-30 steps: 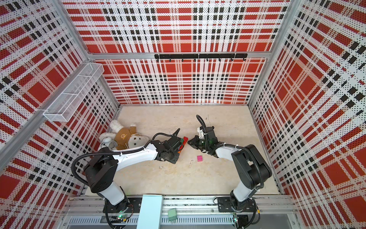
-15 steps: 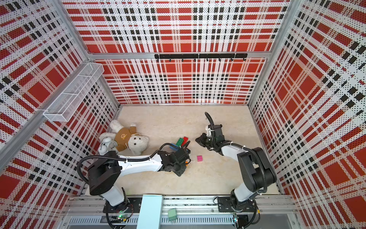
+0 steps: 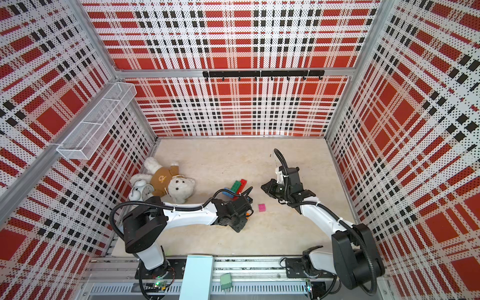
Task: Assemble a small pinwheel with lego
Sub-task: Place the lego brick at the center of the board, then pick up the lego brick from the center of the board.
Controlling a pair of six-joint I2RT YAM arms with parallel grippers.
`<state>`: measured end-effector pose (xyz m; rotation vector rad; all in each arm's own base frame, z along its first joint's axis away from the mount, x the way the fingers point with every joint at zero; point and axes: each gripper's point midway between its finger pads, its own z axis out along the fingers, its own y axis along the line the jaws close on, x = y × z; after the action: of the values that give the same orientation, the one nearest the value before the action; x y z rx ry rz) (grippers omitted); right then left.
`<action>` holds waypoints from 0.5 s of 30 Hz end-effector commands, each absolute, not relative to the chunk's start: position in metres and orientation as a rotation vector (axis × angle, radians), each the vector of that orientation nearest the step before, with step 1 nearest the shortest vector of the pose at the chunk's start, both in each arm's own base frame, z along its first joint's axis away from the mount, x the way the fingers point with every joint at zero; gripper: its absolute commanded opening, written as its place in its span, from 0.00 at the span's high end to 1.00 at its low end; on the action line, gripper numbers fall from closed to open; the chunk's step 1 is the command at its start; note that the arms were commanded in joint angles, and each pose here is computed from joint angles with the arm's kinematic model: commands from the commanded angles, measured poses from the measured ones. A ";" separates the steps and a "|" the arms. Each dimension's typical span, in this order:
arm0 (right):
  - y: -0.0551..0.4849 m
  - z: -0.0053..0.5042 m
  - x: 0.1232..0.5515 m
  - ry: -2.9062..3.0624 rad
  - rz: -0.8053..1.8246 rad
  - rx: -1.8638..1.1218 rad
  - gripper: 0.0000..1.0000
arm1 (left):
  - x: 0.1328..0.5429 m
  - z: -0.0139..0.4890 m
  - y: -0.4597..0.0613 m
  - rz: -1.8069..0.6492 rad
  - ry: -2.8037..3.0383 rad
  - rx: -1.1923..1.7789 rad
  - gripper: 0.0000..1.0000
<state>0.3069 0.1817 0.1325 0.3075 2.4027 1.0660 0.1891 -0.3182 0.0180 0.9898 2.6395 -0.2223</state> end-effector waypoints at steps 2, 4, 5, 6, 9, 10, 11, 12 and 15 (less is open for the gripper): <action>0.172 0.133 0.293 2.408 1.035 0.321 0.72 | 0.185 0.025 -0.318 -0.252 2.619 0.976 0.45; 0.171 0.133 0.290 2.410 1.034 0.322 0.70 | 0.184 0.024 -0.318 -0.253 2.619 0.975 0.46; 0.170 0.133 0.288 2.410 1.033 0.329 0.70 | 0.183 0.024 -0.317 -0.251 2.618 0.975 0.49; 0.170 0.133 0.287 2.408 1.036 0.330 0.69 | 0.183 0.025 -0.317 -0.249 2.616 0.974 0.51; 0.170 0.132 0.285 2.401 1.047 0.338 0.68 | 0.183 0.026 -0.317 -0.238 2.610 0.969 0.58; 0.170 0.133 0.285 2.397 1.050 0.338 0.68 | 0.184 0.026 -0.317 -0.235 2.608 0.965 0.59; 0.170 0.133 0.285 2.397 1.051 0.342 0.68 | 0.184 0.027 -0.318 -0.235 2.605 0.963 0.60; 0.171 0.132 0.285 2.399 1.053 0.342 0.68 | 0.185 0.026 -0.318 -0.228 2.607 0.963 0.60; 0.173 0.133 0.286 2.400 1.065 0.333 0.68 | 0.186 0.024 -0.319 -0.222 2.608 0.958 0.60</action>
<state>0.2827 0.1721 0.1282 0.3389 2.4287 1.0523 0.1823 -0.3159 0.0192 0.9857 2.6320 -0.2213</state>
